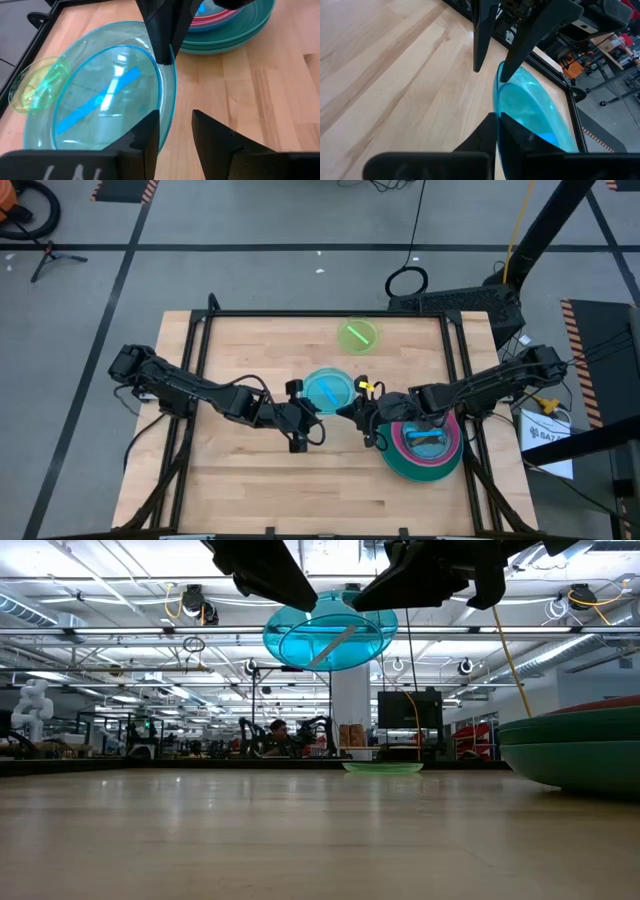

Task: Stack plastic plates
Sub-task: Stack the light blue plate on top of the light blue plate

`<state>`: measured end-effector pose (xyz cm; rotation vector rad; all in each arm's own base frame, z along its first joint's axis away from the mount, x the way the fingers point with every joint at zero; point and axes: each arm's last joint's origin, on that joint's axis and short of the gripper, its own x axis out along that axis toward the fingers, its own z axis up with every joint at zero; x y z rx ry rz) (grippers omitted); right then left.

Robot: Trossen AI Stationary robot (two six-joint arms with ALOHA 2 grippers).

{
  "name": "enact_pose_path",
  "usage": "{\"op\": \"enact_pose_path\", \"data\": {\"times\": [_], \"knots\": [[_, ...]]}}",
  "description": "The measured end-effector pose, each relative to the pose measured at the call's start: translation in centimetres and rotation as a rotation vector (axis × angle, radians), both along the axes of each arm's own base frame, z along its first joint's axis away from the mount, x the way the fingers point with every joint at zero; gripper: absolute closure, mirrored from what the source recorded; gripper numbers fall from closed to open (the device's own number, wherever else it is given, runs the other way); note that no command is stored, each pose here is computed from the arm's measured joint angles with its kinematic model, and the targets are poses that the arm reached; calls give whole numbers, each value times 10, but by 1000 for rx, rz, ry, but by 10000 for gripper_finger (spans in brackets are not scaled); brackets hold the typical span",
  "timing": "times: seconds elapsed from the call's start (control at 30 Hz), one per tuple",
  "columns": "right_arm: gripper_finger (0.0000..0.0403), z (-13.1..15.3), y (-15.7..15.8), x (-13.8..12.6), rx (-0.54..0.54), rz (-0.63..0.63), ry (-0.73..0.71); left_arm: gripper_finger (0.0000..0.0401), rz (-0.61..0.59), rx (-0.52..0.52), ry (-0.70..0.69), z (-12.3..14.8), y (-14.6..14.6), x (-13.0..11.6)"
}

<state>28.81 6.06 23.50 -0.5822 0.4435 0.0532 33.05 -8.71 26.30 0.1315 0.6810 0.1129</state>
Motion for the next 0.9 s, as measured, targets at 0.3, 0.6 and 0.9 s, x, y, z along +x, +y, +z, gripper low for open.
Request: {"op": "enact_pose_path", "data": {"times": [0.3, 0.6, 0.9], "knots": [[370, 0, 0, 0, 4, -7, -1, 282, 2, -3, 1, 0, 0, 0], [398, 0, 0, 0, 2, -5, 2, 280, 28, -37, -15, 1, 0, 1], [400, 0, 0, 0, 3, -5, 2, 199, 46, -54, -20, 1, 0, 1]]}}
